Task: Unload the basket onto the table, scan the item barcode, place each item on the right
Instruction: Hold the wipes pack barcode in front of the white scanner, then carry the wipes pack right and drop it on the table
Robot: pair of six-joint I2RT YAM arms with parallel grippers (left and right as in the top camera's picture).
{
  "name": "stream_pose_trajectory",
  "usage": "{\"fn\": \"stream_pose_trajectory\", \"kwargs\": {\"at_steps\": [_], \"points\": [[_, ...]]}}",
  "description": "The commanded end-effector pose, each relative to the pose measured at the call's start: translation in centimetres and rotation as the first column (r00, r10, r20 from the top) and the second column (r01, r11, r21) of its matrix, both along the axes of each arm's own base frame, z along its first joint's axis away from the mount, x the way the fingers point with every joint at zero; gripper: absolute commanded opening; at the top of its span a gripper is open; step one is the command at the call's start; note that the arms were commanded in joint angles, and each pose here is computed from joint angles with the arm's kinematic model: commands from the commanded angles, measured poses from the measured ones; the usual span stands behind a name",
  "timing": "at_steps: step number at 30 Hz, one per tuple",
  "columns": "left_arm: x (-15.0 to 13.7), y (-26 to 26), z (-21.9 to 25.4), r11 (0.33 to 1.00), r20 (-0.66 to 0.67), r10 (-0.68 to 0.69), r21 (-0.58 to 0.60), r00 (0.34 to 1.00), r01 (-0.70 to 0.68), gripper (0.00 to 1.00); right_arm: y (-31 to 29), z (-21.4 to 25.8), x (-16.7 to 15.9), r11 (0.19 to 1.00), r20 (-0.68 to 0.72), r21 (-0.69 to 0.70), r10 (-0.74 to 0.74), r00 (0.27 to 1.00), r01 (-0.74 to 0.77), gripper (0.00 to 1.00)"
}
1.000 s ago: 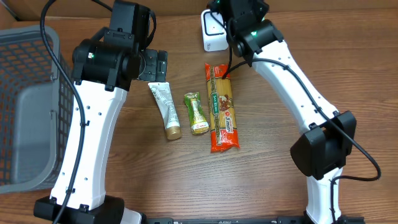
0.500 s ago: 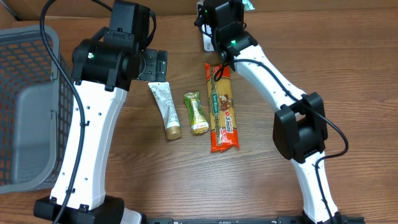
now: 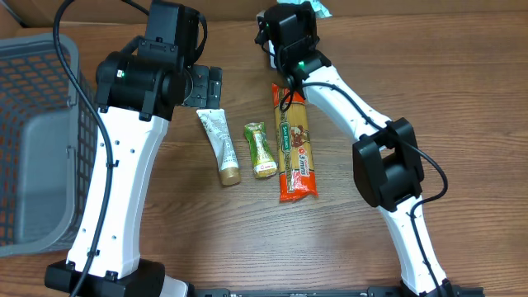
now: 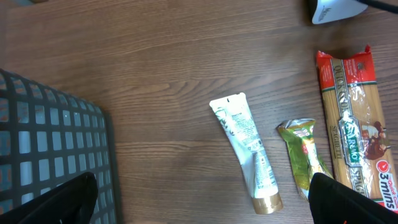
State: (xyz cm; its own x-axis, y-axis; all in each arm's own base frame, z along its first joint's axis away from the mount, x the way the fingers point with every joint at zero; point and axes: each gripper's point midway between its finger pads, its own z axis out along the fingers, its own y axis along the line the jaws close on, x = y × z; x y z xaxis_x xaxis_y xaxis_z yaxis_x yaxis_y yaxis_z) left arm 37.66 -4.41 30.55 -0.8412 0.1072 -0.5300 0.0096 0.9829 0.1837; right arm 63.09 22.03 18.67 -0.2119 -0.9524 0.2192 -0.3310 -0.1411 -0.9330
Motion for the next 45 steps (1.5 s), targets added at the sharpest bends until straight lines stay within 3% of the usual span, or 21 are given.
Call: {"fn": "stream_pose_trajectory", "kwargs": {"at_steps": [1, 12, 20, 24, 32, 34, 37, 39, 41, 42, 45], "points": [[0.2, 0.4, 0.1, 1.0, 0.005, 0.006, 0.015, 1.0, -0.006, 1.0, 1.2, 0.7, -0.5, 0.997, 0.002, -0.082, 0.009, 1.0, -0.009, 0.04], [0.2, 0.4, 0.1, 1.0, 0.005, 0.005, 0.014, 1.0, -0.005, 1.0, 3.4, -2.4, -2.4, 0.984, -0.149, -0.142, 0.088, 0.985, -0.11, 0.04], [0.2, 0.4, 0.1, 1.0, 0.005, 0.006, 0.015, 1.0, -0.006, 0.99, 2.7, 1.5, -1.3, 0.998, 0.045, -0.064, -0.006, 0.999, 0.008, 0.04], [0.2, 0.4, 0.1, 1.0, 0.005, 0.005, 0.015, 1.0, -0.005, 1.0, 1.4, 2.2, -2.3, 0.994, 0.031, -0.082, -0.069, 0.997, 0.071, 0.04], [0.2, 0.4, 0.1, 1.0, 0.005, 0.005, 0.015, 1.0, -0.005, 1.0, 0.2, 10.2, -7.1, 0.953, 0.007, 0.297, -0.073, 0.997, 0.067, 0.04], [0.2, 0.4, 0.1, 1.0, 0.005, 0.005, 0.014, 1.0, -0.005, 1.0, 0.3, 12.4, -9.5, 0.887, -0.04, 0.46, -0.027, 0.999, 0.042, 0.04], [0.2, 0.4, 0.1, 1.0, 0.005, 0.005, 0.015, 1.0, -0.005, 0.99, 0.5, 14.5, -13.6, 0.723, -0.157, 0.689, 0.089, 0.984, 0.045, 0.04], [0.2, 0.4, 0.1, 1.0, 0.005, 0.005, 0.014, 1.0, -0.005, 1.0, 0.5, 15.7, -18.0, 0.487, -0.292, 0.861, 0.24, 0.926, 0.146, 0.04], [0.2, 0.4, 0.1, 1.0, 0.005, 0.005, 0.015, 1.0, -0.005, 1.0, -0.9, 16.2, -21.5, 0.277, -0.416, 0.9, 0.312, 0.854, 0.337, 0.04], [0.2, 0.4, 0.1, 1.0, 0.005, 0.006, 0.015, 1.0, -0.006, 0.99, -1.8, 16.1, -22.4, 0.213, -0.464, 0.885, 0.313, 0.829, 0.415, 0.04], [0.2, 0.4, 0.1, 1.0, 0.005, 0.005, 0.015, 1.0, -0.005, 1.0, -4.7, 14.6, -24.7, 0.133, -0.6, 0.796, 0.303, 0.74, 0.591, 0.04]]}}
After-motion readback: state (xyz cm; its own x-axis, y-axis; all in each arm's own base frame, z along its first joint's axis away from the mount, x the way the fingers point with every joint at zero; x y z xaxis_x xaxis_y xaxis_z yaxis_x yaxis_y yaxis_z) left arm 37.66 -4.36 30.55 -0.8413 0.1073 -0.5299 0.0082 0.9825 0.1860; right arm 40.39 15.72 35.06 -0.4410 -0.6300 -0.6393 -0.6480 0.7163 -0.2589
